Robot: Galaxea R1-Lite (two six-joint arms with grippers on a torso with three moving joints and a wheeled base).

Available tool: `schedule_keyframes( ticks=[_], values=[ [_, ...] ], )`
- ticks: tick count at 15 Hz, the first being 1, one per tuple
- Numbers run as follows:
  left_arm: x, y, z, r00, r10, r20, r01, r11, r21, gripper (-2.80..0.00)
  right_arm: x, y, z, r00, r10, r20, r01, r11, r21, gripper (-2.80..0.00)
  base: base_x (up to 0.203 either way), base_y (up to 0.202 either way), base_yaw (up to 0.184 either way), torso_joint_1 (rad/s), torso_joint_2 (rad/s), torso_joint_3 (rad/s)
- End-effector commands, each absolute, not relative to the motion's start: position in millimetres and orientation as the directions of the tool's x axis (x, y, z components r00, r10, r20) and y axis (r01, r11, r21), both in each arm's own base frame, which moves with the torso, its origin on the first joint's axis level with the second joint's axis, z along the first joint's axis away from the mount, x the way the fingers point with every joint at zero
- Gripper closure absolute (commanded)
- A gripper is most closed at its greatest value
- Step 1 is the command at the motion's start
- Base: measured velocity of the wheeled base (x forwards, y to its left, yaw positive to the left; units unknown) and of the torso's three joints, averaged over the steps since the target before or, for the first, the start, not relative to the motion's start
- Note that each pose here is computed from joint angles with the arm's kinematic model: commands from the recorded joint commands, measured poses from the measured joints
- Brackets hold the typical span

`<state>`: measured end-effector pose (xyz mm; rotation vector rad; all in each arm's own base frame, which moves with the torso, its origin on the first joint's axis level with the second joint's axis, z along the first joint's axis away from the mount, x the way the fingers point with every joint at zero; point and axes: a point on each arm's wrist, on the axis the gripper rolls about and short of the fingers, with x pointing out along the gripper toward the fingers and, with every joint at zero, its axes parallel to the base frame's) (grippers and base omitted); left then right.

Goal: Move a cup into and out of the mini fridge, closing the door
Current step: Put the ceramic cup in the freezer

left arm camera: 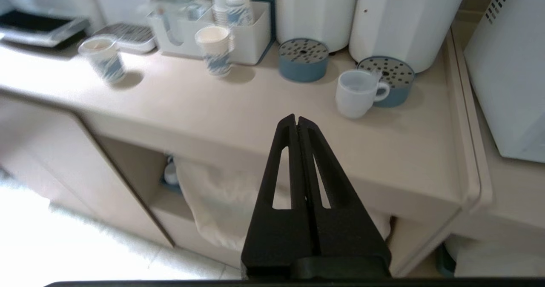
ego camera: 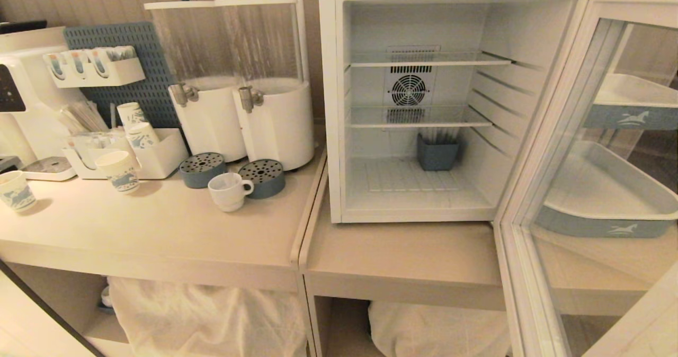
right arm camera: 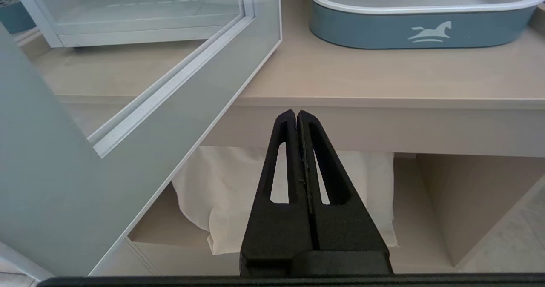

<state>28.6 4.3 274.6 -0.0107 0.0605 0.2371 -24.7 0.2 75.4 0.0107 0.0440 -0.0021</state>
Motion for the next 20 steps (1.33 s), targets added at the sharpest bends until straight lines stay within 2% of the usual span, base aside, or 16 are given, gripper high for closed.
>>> schedule_keyframes(
  ticks=[1, 5, 9, 11, 13, 16, 20],
  values=[
    [-16, 11, 268, 0.966, 0.257, 0.023, -0.256, 0.966, -0.048, 0.00, -25, 0, 75, 0.999, -0.002, -0.044, 0.002, 1.000, 0.009, 0.00, 0.000, 0.000, 0.000, 0.000, 0.00, 0.000],
    [-73, 11, 234, 0.967, 0.247, 0.065, -0.242, 0.967, -0.075, 0.00, -25, 0, 75, 0.999, -0.002, -0.044, 0.002, 1.000, 0.009, 0.00, 0.000, 0.000, 0.000, 0.000, 0.00, 0.000],
    [-93, 5, 185, 0.987, 0.140, 0.079, -0.136, 0.989, -0.049, 0.00, -25, 0, 75, 0.999, -0.002, -0.044, 0.002, 1.000, 0.009, 0.00, 0.000, 0.000, 0.000, 0.000, 0.00, 0.000],
    [-89, 2, 164, 0.993, 0.097, 0.073, -0.095, 0.995, -0.024, 0.00, -25, 0, 75, 0.999, -0.002, -0.044, 0.002, 1.000, 0.009, 0.00, 0.000, 0.000, 0.000, 0.000, 0.00, 0.000],
    [-68, 2, 152, 0.988, 0.098, 0.123, -0.097, 0.995, -0.013, 0.00, -25, 0, 75, 0.999, -0.002, -0.044, 0.002, 1.000, 0.011, 0.00, 0.000, 0.000, 0.000, 0.000, 0.00, 0.000],
    [-35, 2, 108, 0.990, 0.098, 0.103, -0.102, 0.994, 0.029, 0.00, -25, 0, 75, 0.999, -0.002, -0.046, 0.002, 1.000, 0.011, 0.00, 0.000, 0.000, 0.000, 0.000, 0.00, 0.000],
    [-25, 2, 87, 0.994, 0.085, 0.063, -0.089, 0.994, 0.057, 0.00, -25, 0, 75, 0.999, -0.002, -0.044, 0.002, 1.000, 0.011, 0.00, 0.000, 0.000, 0.000, 0.000, 0.00, 0.000]
  ],
)
